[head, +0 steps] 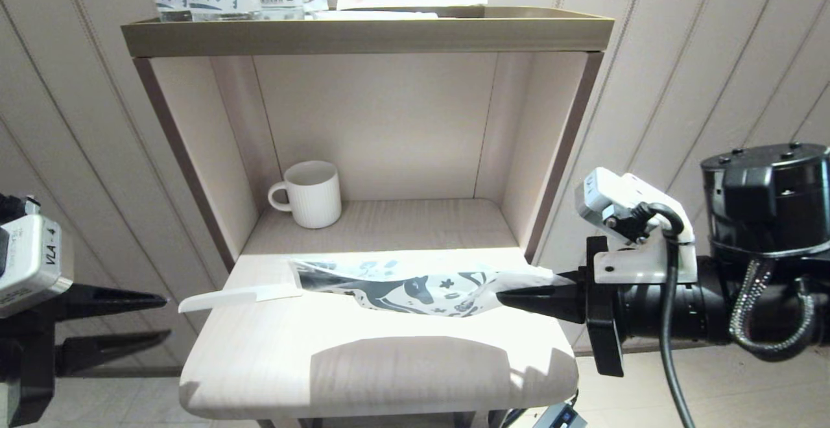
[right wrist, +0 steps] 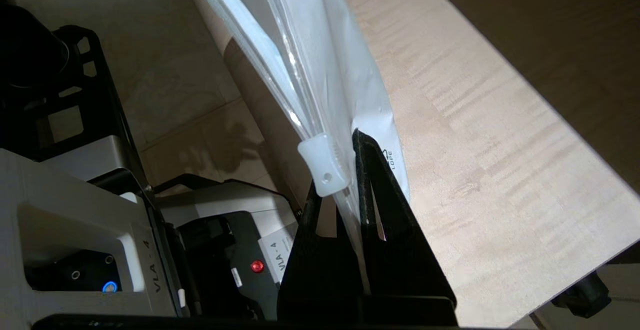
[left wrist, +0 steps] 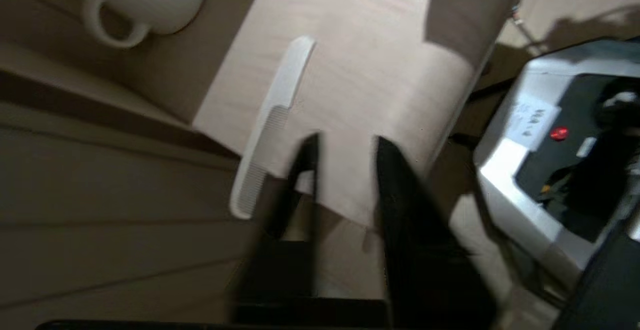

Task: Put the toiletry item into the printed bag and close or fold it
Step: Pick up the comb

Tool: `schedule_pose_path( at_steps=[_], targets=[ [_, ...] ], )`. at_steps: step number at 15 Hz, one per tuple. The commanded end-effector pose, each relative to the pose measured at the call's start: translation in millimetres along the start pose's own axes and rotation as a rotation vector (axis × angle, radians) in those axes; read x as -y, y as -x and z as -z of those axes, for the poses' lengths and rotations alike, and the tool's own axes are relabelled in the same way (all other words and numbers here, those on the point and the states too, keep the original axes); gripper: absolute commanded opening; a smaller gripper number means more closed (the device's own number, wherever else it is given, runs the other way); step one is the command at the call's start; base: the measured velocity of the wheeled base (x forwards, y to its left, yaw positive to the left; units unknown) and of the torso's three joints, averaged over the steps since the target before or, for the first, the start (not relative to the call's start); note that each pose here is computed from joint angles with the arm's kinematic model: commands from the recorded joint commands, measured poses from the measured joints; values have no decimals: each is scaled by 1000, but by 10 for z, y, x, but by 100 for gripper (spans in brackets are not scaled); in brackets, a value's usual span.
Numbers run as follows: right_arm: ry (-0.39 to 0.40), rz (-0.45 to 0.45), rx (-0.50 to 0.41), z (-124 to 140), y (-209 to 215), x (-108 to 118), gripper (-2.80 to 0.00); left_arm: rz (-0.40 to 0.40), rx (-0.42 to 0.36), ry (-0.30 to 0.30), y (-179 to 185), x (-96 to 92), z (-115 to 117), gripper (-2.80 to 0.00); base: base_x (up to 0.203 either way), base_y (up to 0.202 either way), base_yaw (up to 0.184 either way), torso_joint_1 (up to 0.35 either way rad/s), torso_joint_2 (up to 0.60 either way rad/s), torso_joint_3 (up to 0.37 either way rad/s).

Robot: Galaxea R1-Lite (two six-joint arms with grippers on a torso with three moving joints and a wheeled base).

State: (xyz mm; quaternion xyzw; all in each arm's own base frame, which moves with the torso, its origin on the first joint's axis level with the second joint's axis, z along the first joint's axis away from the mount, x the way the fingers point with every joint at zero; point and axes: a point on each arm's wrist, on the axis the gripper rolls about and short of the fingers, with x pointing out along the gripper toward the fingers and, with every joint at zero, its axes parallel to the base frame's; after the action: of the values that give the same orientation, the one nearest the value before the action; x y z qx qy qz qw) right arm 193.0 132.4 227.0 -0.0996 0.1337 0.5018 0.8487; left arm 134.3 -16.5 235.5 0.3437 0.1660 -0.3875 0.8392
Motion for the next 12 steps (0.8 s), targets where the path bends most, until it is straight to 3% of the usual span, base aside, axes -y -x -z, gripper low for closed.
schedule_pose_path(
  at_steps=[1,4,5,10,11,12],
  targets=[
    [4,-2,9,-1,44,-26,-280,-152,-53,-55,-7,1,52,-280,0,0,0,0,0,0],
    [-5,-3,2,26,52,-36,-280,-362,-113,-133,-188,-60,191,-280,0,0,0,0,0,0],
    [-13,-3,2,28,56,-39,-280,-398,-141,-157,-249,-55,254,-280,0,0,0,0,0,0],
    [-29,-7,-15,93,50,-46,-280,-384,-223,-259,-297,51,415,-280,0,0,0,0,0,0],
    [-29,-9,-18,102,43,-45,-280,-378,-228,-271,-294,82,433,0,0,0,0,0,0,0],
    [-31,-11,-21,110,37,-48,-280,-376,-230,-284,-278,124,448,0,0,0,0,0,0,0]
  ],
)
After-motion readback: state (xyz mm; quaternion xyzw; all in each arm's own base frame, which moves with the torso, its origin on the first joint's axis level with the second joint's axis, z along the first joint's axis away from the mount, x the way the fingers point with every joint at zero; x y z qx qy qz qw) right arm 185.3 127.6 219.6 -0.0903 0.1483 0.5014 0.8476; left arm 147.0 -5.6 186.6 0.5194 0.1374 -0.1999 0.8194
